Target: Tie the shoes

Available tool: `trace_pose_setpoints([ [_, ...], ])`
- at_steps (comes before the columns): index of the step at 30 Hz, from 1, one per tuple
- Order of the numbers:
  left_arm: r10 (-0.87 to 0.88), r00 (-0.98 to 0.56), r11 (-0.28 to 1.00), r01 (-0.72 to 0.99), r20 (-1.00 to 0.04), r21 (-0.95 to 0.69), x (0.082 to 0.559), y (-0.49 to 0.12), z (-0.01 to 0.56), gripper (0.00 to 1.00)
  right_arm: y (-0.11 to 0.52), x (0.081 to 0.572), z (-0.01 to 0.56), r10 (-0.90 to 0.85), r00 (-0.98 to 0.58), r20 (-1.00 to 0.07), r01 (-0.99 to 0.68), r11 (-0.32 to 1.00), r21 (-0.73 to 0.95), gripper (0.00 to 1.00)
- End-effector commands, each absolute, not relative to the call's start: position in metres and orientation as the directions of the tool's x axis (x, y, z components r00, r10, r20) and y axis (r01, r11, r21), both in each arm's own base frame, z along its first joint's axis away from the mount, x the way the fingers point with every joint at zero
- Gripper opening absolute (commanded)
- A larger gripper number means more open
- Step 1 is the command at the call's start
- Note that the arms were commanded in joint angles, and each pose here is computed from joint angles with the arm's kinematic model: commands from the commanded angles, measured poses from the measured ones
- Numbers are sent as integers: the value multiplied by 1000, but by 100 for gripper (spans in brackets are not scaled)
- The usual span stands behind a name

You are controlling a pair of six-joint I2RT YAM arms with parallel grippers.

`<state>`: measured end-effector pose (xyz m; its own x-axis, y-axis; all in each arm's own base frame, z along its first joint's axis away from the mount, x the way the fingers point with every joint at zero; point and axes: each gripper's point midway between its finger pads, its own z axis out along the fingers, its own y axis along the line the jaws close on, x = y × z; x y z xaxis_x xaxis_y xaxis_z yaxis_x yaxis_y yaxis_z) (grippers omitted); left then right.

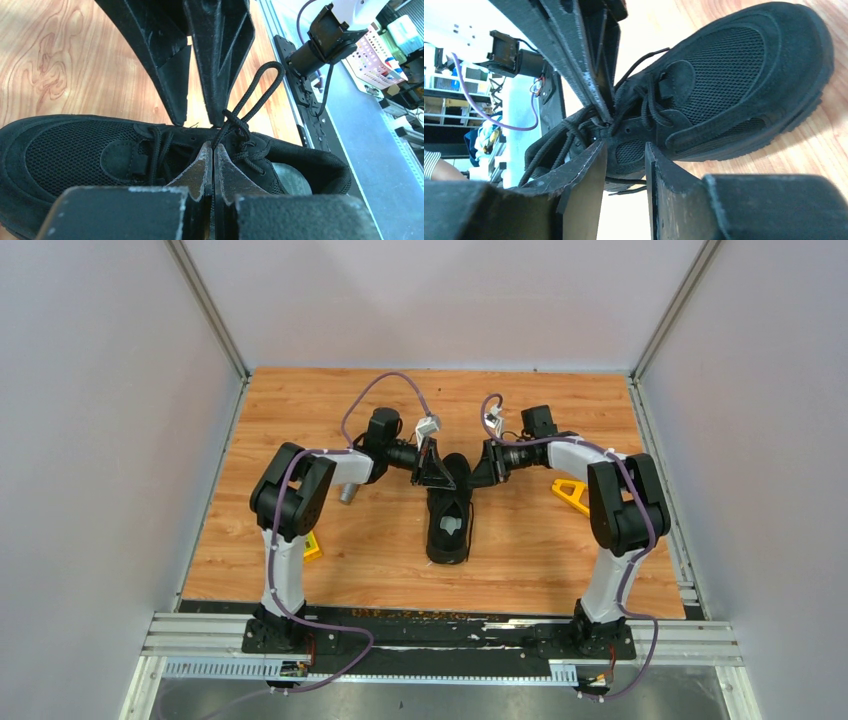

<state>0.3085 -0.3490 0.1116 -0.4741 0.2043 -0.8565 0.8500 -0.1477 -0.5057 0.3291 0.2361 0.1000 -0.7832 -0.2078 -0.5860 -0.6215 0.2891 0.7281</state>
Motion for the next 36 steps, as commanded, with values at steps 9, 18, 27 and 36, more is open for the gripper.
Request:
trace_pose_setpoints([
  [9, 216, -450, -183, 853, -866, -489, 310, -353, 102, 0, 247, 314, 127, -215, -723, -657, -684, 88, 724, 37],
  [18, 215, -457, -177, 851, -863, -495, 314, -355, 103, 0, 252, 320, 127, -224, -729, -647, -676, 93, 731, 38],
  [27, 213, -484, -145, 843, -849, -517, 320, -359, 106, 0, 256, 315, 126, -243, -747, -620, -656, 109, 747, 40],
  [36, 223, -494, -113, 843, -840, -526, 325, -362, 102, 0, 258, 313, 127, -258, -728, -635, -677, 130, 724, 40],
])
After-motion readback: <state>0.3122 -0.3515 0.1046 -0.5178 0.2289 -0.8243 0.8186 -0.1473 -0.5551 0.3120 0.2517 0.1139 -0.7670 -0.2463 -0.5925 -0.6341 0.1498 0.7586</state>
